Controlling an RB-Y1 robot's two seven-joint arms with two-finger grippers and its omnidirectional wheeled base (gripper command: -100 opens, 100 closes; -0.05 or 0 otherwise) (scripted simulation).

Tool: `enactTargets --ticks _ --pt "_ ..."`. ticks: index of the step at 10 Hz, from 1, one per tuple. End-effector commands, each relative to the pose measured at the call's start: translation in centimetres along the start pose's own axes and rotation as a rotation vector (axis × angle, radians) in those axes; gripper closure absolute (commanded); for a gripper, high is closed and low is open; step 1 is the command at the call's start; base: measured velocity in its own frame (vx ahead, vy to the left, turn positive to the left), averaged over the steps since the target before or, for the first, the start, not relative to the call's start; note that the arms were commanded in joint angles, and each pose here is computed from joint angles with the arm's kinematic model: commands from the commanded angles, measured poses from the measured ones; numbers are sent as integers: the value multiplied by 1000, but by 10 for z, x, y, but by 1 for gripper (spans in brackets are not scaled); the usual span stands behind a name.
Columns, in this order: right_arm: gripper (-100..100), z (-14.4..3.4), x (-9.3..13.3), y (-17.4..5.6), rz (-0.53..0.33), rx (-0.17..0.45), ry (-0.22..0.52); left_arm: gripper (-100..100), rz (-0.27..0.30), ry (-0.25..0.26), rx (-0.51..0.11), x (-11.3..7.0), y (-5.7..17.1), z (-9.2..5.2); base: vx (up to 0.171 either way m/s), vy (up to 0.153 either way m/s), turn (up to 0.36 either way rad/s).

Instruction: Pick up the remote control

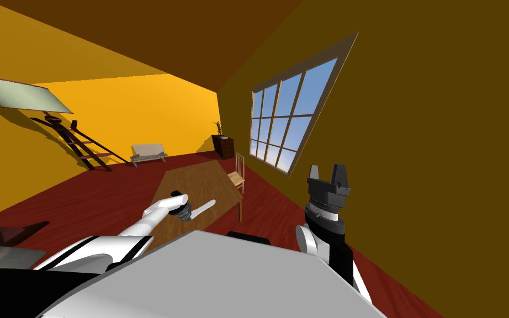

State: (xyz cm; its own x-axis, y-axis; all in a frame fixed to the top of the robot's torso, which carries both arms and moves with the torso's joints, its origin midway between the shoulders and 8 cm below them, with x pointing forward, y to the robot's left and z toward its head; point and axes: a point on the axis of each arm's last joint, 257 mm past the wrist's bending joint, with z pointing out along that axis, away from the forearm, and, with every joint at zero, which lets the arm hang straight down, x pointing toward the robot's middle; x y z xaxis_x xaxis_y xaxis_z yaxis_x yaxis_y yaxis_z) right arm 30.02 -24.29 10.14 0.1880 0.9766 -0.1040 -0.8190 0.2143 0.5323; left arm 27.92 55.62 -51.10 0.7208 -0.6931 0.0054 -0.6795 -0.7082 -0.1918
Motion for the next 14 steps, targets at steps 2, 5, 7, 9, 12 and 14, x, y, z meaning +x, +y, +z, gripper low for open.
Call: enactTargets --ticks 2,5,7,9,12,14 --pt "0 0 0 0 0 0 0 -100 -94 -17 -74 -10 15 0 98 -45 -113" --pt "0 0 0 0 0 0 0 -100 -149 -26 -117 -14 26 1 68 -14 -73" --pt "0 0 0 0 0 0 0 -100 -188 -32 -150 -17 35 2 69 -12 -101" --pt "0 0 0 0 0 0 0 -100 -193 -33 -155 -17 37 2 33 -7 -20" --pt "0 0 0 0 0 0 0 -100 -192 -32 -157 -14 50 13 21 18 12" --pt "0 0 0 0 0 0 0 -100 -189 -31 -157 -12 60 22 28 41 9"
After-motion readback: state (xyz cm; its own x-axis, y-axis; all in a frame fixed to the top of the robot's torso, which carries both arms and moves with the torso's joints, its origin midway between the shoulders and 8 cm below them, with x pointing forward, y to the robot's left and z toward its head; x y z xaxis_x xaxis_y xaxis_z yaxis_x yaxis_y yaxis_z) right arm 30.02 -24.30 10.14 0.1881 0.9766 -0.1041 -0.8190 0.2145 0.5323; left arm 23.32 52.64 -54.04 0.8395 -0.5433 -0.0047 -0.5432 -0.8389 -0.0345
